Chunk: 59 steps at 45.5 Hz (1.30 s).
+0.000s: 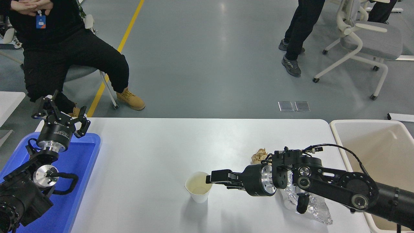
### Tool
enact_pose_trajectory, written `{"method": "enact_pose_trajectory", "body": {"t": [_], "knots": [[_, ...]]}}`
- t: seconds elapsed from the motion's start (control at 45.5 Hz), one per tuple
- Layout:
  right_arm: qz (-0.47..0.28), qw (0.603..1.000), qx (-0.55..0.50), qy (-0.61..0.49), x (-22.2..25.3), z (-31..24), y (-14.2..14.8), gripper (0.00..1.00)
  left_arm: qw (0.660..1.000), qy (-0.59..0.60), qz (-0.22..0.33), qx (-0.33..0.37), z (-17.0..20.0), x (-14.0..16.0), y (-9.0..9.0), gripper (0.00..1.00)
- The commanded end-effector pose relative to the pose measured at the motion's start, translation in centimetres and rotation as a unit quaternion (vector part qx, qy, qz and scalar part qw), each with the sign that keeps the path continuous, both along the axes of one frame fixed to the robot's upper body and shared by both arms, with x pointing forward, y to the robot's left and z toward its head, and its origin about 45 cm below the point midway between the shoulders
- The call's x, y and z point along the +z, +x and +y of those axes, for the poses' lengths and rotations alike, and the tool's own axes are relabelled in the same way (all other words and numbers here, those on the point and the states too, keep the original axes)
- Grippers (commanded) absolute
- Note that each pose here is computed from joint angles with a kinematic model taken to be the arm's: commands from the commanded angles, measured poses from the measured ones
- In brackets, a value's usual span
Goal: Clean the table surface
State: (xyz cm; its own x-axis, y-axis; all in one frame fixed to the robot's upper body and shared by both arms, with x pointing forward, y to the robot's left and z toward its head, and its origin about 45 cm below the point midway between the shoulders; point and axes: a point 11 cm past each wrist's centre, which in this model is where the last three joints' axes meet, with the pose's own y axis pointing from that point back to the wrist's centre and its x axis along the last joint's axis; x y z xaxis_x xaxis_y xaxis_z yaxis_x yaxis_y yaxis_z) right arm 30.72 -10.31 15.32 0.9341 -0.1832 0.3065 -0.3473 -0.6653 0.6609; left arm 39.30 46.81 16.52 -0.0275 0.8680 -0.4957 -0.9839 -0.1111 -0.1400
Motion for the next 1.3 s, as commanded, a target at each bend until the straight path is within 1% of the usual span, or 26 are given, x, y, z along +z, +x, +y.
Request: {"method": "enact_pose_trajectory", "body": {"t": [0.0,0.549,0.923,1.275], "knots": [[-0.001,1.0,-0.003,-0.005,-1.1,1.7,0.4,0.87,1.0,0.0,0.0,0.0,0.0,0.0,0.0,1.0],[-0.019,0.999,0.0,-0.039,-3.0,2.2,0.9,0.86,1.0,0.0,0.0,0.0,0.0,0.0,0.0,1.0],[-0.01,0.997,-0.009,-0.073,-3.8,2.5,0.9,0.85,1.0,0.0,0.0,0.0,0.0,0.0,0.0,1.0],[0.001,0.996,-0.016,-0.083,-4.8,3.1,0.8,0.85,1.0,0.0,0.0,0.0,0.0,0.0,0.0,1.0]]}}
